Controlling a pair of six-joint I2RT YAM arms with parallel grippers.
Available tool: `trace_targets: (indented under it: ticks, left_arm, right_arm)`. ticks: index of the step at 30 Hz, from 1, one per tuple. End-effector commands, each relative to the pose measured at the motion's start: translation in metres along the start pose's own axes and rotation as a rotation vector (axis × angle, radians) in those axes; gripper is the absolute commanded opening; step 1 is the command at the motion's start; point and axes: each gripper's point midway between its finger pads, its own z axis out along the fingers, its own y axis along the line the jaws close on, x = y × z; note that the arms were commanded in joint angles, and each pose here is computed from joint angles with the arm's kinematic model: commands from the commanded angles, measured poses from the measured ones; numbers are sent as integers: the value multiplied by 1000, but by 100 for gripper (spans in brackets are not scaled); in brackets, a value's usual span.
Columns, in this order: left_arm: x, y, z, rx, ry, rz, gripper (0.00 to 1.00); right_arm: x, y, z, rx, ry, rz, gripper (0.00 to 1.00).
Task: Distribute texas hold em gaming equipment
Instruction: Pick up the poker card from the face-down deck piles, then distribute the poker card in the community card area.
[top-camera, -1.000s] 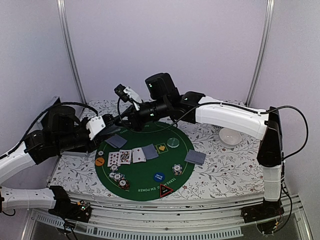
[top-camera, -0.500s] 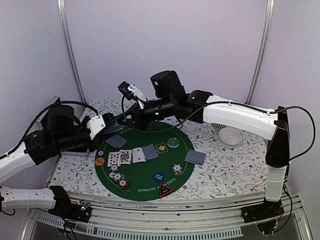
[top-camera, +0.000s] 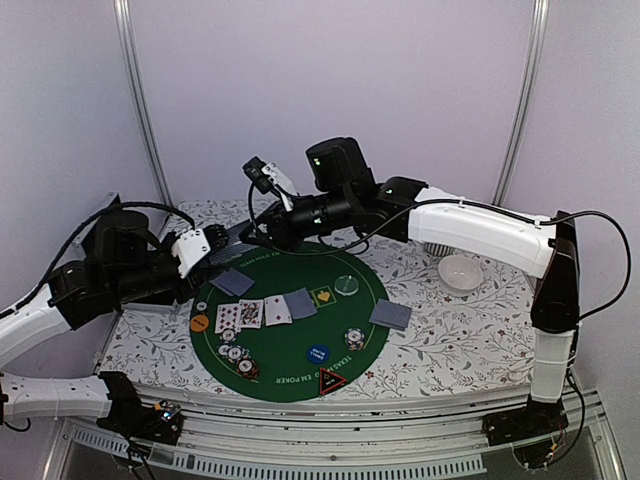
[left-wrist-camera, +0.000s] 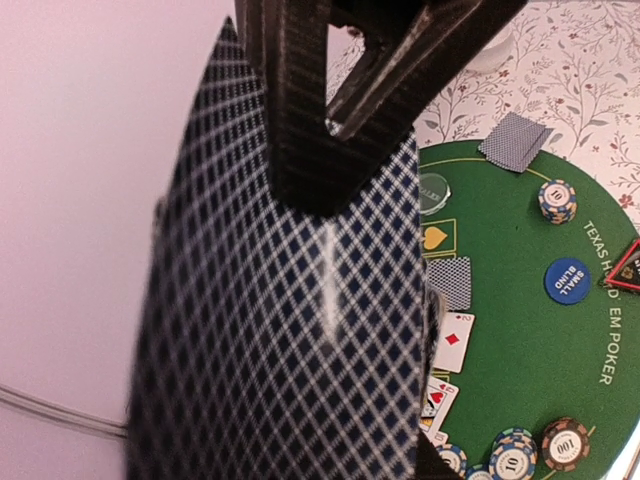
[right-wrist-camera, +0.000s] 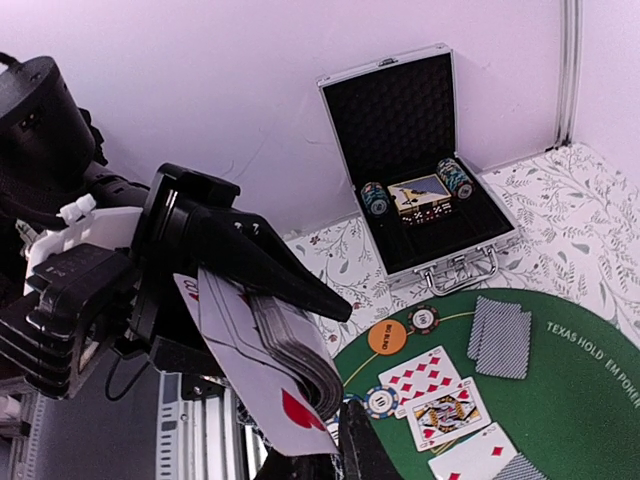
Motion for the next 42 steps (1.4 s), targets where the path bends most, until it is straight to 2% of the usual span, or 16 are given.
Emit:
trace_targets:
  ticks: [1,4,9,13,17,20,23,28,31,37,42]
  left_arm:
    - [1,1,-1,-8,-4,-11,35]
    - [3,2,-2,-15,1,-12,35]
    - [6,6,-1,-40,18,-20,35]
    - [10,11,0,-71,44,-35,35]
    - [14,15,2,-96,57,-50,35]
    - [17,19,4,-122,67,-66,35]
    - [16,21,7,-135,69,-103,36]
    - [11,22,14,-137,42,-196,35]
    - [11,22,15,-146,33,-216,35]
    - [8,25,15,-163,10,-227,36]
    - [1,23,9,-154,-47,-230,37]
  right_arm:
    - [-19,-6,-11,44,-46,-6,8]
    - [-19,-7,-19,69,-47,-10,2]
    - [-26,-11,-40,108,-68,-9,1]
    - [-31,-35,-73,219,-108,57,1]
    - [-14,-92,-123,438,-207,276,1]
    - [51,-135,-146,602,-275,568,1]
    - [88,-144,-143,569,-431,790,1]
    - [121,-162,-116,634,-568,992,1]
    - [140,-176,-93,632,-590,1096,1]
    - [198,-199,-52,609,-598,1406,1]
    - [219,-202,-25,591,-578,1523,1]
